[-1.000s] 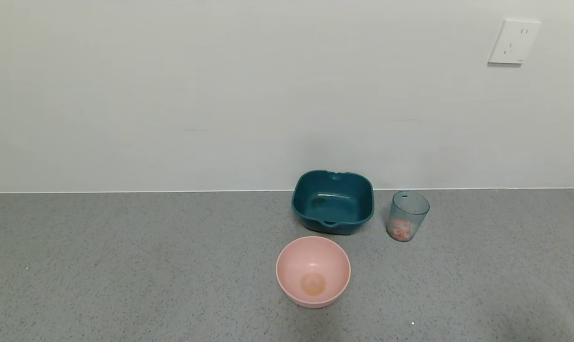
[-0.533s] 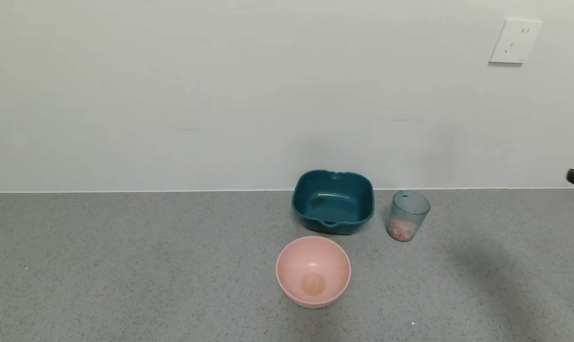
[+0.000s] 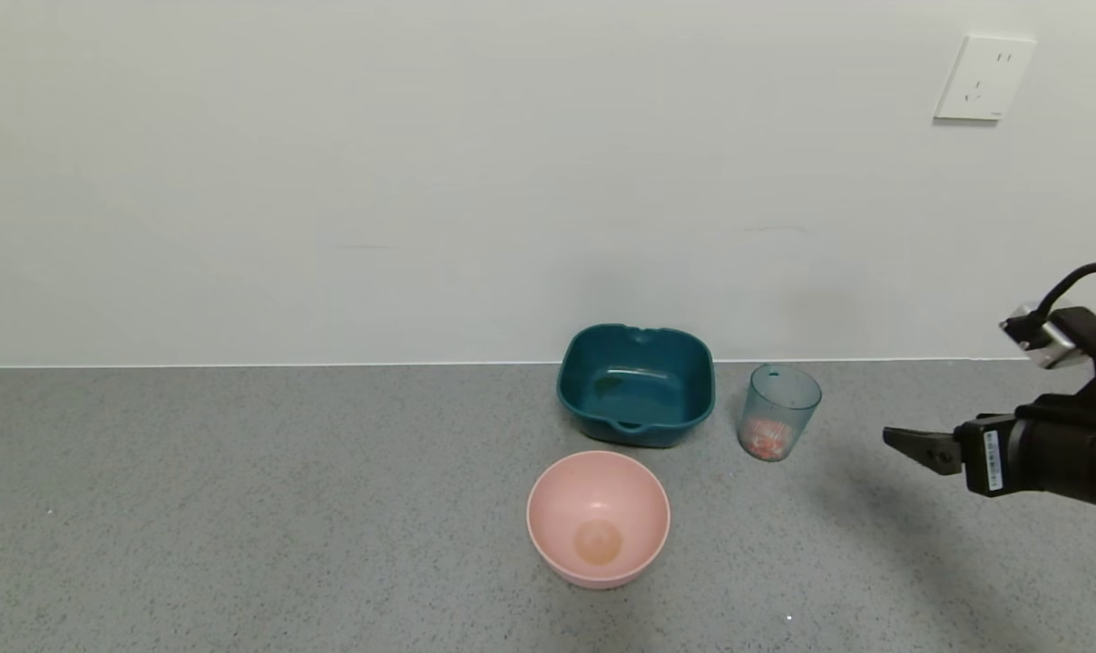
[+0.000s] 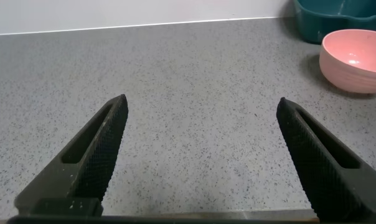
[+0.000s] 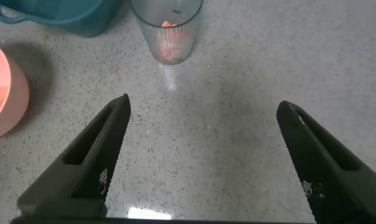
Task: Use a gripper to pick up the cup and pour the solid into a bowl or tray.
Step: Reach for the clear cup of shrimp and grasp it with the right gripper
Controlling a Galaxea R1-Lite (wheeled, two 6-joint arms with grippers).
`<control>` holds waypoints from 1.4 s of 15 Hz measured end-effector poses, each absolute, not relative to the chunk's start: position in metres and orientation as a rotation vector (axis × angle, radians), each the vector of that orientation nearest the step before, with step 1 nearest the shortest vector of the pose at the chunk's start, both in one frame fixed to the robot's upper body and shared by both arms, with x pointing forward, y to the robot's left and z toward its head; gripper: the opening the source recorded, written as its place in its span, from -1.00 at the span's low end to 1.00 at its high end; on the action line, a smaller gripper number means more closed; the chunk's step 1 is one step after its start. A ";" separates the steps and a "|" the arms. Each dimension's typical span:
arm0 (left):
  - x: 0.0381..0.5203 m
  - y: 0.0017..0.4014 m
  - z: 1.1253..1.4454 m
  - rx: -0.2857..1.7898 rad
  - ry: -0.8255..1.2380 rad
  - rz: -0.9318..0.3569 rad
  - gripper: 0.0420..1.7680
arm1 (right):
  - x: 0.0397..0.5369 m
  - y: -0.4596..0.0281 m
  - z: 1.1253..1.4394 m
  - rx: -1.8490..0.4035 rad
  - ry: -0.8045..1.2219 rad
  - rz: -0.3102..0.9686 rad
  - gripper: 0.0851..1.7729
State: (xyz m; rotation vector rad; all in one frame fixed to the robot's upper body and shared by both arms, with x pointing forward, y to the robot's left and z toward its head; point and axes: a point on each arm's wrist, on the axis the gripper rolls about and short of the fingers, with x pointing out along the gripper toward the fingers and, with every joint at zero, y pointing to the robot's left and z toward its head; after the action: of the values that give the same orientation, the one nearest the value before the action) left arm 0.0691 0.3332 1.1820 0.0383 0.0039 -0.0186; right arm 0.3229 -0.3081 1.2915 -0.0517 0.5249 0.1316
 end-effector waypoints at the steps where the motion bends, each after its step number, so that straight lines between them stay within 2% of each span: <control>1: 0.069 0.333 1.182 0.038 0.003 -0.019 0.94 | 0.329 -0.304 1.279 -0.041 0.527 0.141 0.93; 7: 0.069 0.333 1.182 0.038 0.004 -0.019 0.94 | 0.361 -0.287 1.211 -0.019 0.544 0.174 0.93; 11: 0.069 0.333 1.182 0.038 0.004 -0.019 0.94 | 0.384 -0.279 1.181 -0.006 0.493 0.183 0.93; 16: 0.069 0.333 1.182 0.038 0.003 -0.019 0.94 | 0.410 -0.276 1.158 0.001 0.411 0.161 0.93; 21: 0.069 0.333 1.182 0.038 0.003 -0.019 0.94 | 0.427 -0.273 1.149 0.005 0.366 0.162 0.93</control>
State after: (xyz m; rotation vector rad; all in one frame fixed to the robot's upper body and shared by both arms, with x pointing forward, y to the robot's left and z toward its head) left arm 0.0691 0.3332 1.1820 0.0383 0.0035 -0.0194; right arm 0.4273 -0.2728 1.1492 0.0046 0.3658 0.1616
